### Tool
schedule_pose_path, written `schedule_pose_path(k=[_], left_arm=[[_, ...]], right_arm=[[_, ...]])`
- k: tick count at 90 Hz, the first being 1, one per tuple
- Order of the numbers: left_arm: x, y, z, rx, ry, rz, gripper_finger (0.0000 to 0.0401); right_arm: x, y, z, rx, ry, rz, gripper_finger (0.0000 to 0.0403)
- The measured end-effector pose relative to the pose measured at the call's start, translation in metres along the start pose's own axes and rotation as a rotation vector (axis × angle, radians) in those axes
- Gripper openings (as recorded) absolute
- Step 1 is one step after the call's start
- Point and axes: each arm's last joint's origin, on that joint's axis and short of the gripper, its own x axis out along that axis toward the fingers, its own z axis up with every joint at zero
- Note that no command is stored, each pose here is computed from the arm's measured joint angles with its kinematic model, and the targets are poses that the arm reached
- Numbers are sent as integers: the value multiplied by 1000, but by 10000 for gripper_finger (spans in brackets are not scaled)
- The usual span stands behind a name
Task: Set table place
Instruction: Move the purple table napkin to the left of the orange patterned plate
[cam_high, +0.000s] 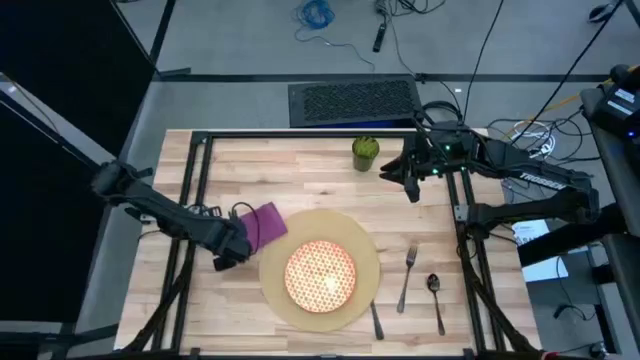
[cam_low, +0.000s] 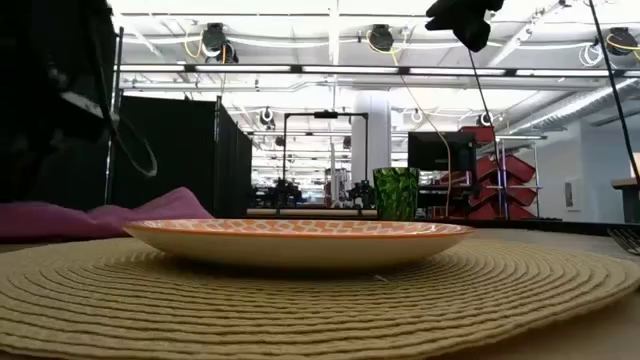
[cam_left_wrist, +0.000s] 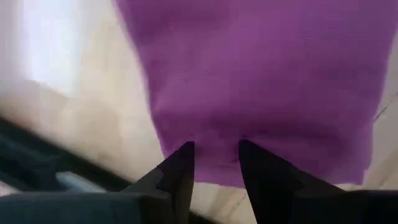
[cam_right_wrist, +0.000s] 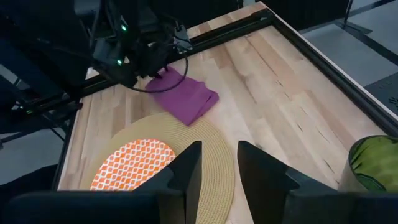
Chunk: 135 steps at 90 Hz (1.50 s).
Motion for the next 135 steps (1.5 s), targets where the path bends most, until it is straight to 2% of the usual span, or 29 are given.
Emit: schedule_pose_path(k=[17,33,40,44,53,60,66,72,88,100,110,135], left_arm=[[5,-14,5,-32,19,-94,114],[-12,-34,20,-70,-34,-344,114],[-27,-41,28,-65,-88,-406,114],[-39,-43,32,-77,-146,-381,113],[-66,-39,32,-75,-225,-249,106],[-90,-36,36,-48,-301,-195,99],[-103,-31,37,-15,-354,-108,93],[-106,-23,39,21,-370,-28,87],[-87,6,61,67,-353,70,81],[-79,23,78,91,-394,81,81],[-68,33,86,107,-382,49,81],[-42,43,93,123,-323,-24,81]], right_arm=[[-1,1,-2,-1,13,1,91],[-1,1,-2,-6,14,2,91],[-1,1,-2,-10,15,2,91],[-1,1,-2,-10,17,1,91],[-1,1,-2,-10,20,1,91],[-1,1,-3,-9,22,0,91],[-1,0,-3,-11,22,0,91],[-1,0,-2,-13,22,0,91],[-1,1,-2,-11,20,4,91],[0,5,-3,-17,26,22,91],[0,8,-5,-21,42,35,91],[0,10,-7,-26,54,36,91]])
